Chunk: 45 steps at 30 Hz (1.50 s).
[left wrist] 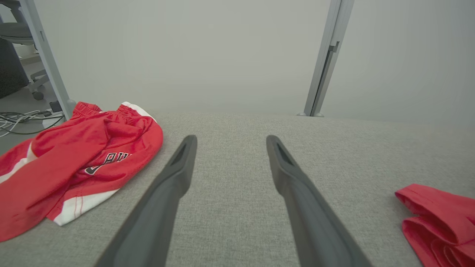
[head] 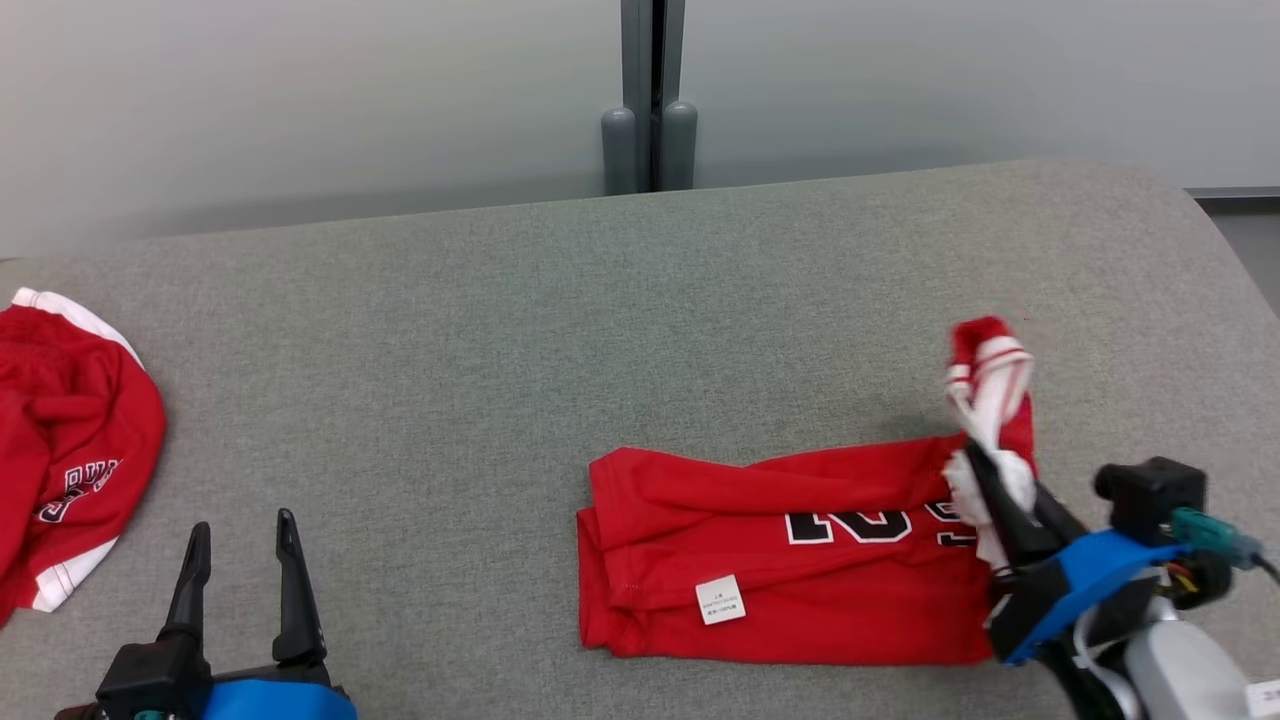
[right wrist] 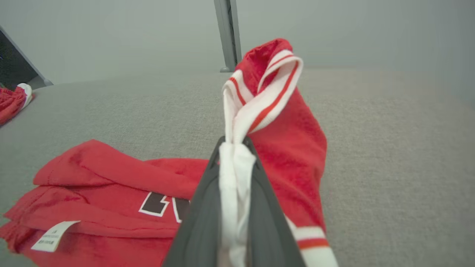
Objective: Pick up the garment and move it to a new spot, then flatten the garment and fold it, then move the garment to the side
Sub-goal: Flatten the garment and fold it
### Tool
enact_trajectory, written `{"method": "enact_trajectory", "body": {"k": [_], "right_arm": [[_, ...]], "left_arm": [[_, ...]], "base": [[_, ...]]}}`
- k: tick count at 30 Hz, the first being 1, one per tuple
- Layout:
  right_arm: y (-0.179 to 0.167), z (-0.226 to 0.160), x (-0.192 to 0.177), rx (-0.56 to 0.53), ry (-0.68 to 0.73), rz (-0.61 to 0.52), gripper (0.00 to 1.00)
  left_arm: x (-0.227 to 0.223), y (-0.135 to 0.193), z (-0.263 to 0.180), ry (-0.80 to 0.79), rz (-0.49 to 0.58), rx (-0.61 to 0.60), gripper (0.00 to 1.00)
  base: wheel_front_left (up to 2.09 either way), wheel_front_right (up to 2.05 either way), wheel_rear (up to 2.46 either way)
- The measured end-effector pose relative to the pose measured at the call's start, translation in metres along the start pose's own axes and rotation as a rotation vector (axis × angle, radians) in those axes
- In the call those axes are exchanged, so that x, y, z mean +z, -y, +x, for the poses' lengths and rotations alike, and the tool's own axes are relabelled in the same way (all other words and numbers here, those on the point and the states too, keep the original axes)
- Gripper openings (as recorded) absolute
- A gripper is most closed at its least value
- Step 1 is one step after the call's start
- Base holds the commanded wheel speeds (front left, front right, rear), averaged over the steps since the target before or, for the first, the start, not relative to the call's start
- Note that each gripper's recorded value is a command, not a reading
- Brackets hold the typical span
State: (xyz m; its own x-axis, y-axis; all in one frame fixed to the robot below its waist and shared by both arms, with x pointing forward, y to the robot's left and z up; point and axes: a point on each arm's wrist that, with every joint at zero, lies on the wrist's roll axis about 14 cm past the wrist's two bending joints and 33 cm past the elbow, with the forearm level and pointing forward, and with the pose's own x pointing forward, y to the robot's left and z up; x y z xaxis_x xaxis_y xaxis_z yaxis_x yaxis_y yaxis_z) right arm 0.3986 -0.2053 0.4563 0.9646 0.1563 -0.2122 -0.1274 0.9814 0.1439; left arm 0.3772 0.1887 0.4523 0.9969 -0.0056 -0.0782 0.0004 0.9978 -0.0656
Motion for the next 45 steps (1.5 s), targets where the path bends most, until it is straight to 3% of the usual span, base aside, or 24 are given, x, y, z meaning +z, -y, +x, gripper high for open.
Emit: {"method": "enact_trajectory", "body": {"k": [12,23,24,25,26,27,33,39,45], "right_arm": [[-0.141,0.017,0.007,0.319,0.010,0.092,0.00],[-0.197,0.030,-0.013,0.444,-0.053,0.135,0.00],[-0.198,0.031,-0.016,0.445,-0.060,0.136,0.03],[-0.198,0.032,-0.019,0.444,-0.062,0.133,0.59],[-0.199,0.033,-0.019,0.446,-0.061,0.137,0.59],[-0.200,0.034,-0.019,0.449,-0.060,0.152,1.00],[-0.189,0.042,-0.003,0.414,0.027,0.173,1.00],[-0.120,0.050,0.040,0.239,0.198,0.116,1.00],[-0.066,0.030,0.060,0.102,0.288,0.072,1.00]], "left_arm": [[0.001,-0.003,0.002,0.004,-0.002,0.009,1.00],[0.000,-0.008,0.004,0.001,-0.005,0.024,1.00],[0.000,-0.008,0.004,0.000,-0.005,0.025,1.00],[0.000,-0.008,0.004,-0.001,-0.008,0.027,1.00],[0.000,-0.009,0.003,-0.001,-0.009,0.028,1.00],[0.000,-0.009,0.003,-0.001,-0.010,0.029,1.00],[0.001,-0.010,0.003,0.002,-0.010,0.033,1.00],[0.007,-0.003,0.003,0.022,-0.011,0.012,1.00],[0.014,0.007,0.003,0.042,-0.002,-0.019,1.00]], "base": [[0.00,0.00,0.00],[0.00,0.00,0.00],[0.00,0.00,0.00],[0.00,0.00,0.00],[0.00,0.00,0.00],[0.00,0.00,0.00],[0.00,0.00,0.00],[0.00,0.00,0.00],[0.00,0.00,0.00]]}}
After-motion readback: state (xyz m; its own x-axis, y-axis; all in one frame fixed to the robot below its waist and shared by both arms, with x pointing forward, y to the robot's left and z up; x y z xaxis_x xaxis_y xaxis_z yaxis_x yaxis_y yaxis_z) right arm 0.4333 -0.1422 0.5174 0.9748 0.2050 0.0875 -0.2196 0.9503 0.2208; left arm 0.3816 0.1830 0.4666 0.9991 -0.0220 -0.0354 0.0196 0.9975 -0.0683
